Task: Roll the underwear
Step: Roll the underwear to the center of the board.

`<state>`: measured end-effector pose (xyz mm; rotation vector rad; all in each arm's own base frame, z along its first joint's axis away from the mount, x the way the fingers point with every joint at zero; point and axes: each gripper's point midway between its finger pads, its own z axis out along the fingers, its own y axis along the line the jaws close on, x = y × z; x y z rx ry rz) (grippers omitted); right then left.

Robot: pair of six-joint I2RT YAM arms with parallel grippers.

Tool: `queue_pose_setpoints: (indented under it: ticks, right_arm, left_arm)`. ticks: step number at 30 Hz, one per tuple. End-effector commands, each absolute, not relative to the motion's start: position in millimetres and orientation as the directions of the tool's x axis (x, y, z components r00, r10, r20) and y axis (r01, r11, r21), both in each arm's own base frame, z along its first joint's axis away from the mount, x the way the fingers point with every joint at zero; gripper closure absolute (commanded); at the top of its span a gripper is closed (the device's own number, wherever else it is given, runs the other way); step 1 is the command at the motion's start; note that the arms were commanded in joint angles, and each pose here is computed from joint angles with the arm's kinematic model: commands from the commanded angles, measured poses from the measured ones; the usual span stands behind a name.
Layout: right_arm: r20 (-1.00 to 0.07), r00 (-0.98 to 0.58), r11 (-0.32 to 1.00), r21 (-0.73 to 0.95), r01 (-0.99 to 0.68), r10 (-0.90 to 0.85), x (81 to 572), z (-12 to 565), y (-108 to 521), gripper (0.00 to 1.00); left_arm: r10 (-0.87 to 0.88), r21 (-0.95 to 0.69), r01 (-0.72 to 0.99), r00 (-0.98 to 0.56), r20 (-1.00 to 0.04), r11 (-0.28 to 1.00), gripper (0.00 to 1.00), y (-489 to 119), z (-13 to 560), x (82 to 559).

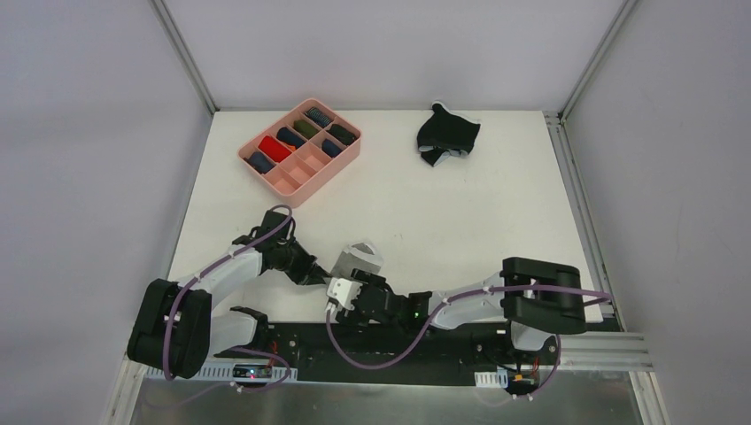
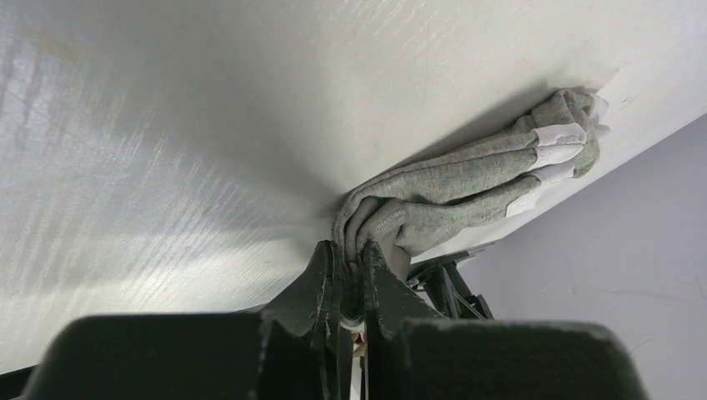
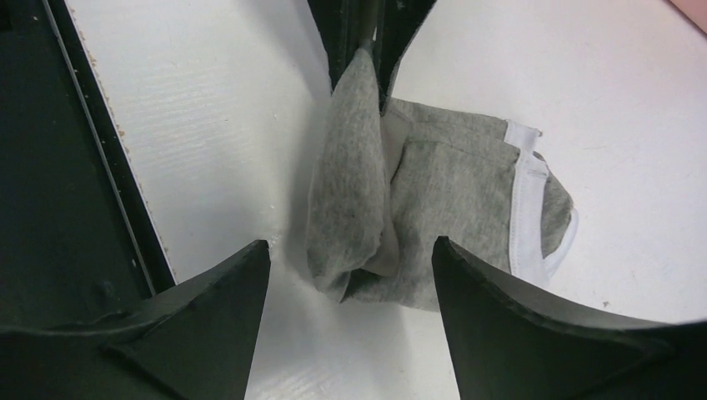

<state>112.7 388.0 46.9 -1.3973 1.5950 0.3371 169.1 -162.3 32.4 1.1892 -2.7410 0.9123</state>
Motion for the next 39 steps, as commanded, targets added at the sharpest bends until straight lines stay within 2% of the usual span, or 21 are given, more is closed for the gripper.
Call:
queue_pose_setpoints:
  ticks: [1, 4, 6, 10, 14, 17, 18, 22, 29, 32, 35, 39]
  right_arm:
    - [-0.824, 0.113, 0.352, -0.355, -0.866, -0.555, 117, 55, 411, 0.28]
    - [-0.822, 0.101, 0.364, -0.353, -0.862, -0.56, 121, 48, 413, 0.33]
    - [-0.83, 0.083, 0.382, -0.34, -0.859, -0.552, 125, 47, 413, 0.41]
    - [-0.836, 0.064, 0.412, -0.333, -0.848, -0.544, 132, 44, 413, 0.59]
    - [-0.847, 0.043, 0.434, -0.314, -0.844, -0.529, 135, 46, 411, 0.81]
    - [-0.864, -0.019, 0.436, -0.235, -0.869, -0.503, 135, 46, 409, 0.98]
    - [-0.868, -0.049, 0.432, -0.197, -0.88, -0.494, 134, 46, 409, 1.0]
    - [-0.875, -0.21, 0.408, 0.016, -0.913, -0.436, 130, 53, 410, 1.0]
    - [-0.815, -0.452, 0.416, 0.293, -0.861, -0.362, 133, 52, 405, 1.0]
    - [-0.748, -0.57, 0.423, 0.42, -0.803, -0.341, 135, 49, 404, 1.0]
    - [-0.7, -0.638, 0.422, 0.497, -0.758, -0.321, 137, 46, 403, 1.0]
    - [-0.66, -0.699, 0.426, 0.568, -0.704, -0.275, 140, 44, 402, 1.0]
  left_arm:
    - [-0.675, -0.478, -0.683, -0.703, 0.224, 0.552, 1.0, -159, 33, 171]
    - [-0.673, -0.477, -0.683, -0.704, 0.228, 0.553, 1.0, -159, 33, 171]
    - [-0.672, -0.477, -0.683, -0.704, 0.228, 0.553, 1.0, -159, 33, 171]
    - [-0.672, -0.478, -0.682, -0.705, 0.227, 0.554, 1.0, -160, 33, 171]
    - [-0.672, -0.481, -0.681, -0.705, 0.227, 0.552, 1.0, -160, 34, 172]
    - [-0.671, -0.488, -0.679, -0.706, 0.228, 0.548, 1.0, -161, 36, 173]
    - [-0.672, -0.491, -0.679, -0.704, 0.227, 0.545, 1.0, -161, 38, 173]
    - [-0.679, -0.511, -0.676, -0.7, 0.221, 0.531, 0.99, -162, 48, 177]
    - [-0.697, -0.585, -0.634, -0.7, 0.155, 0.507, 0.59, -160, 79, 190]
    - [-0.691, -0.598, -0.615, -0.71, 0.137, 0.514, 0.49, -160, 90, 193]
    - [-0.69, -0.606, -0.609, -0.712, 0.132, 0.512, 0.46, -160, 95, 193]
    - [-0.691, -0.601, -0.617, -0.709, 0.144, 0.507, 0.5, -160, 93, 190]
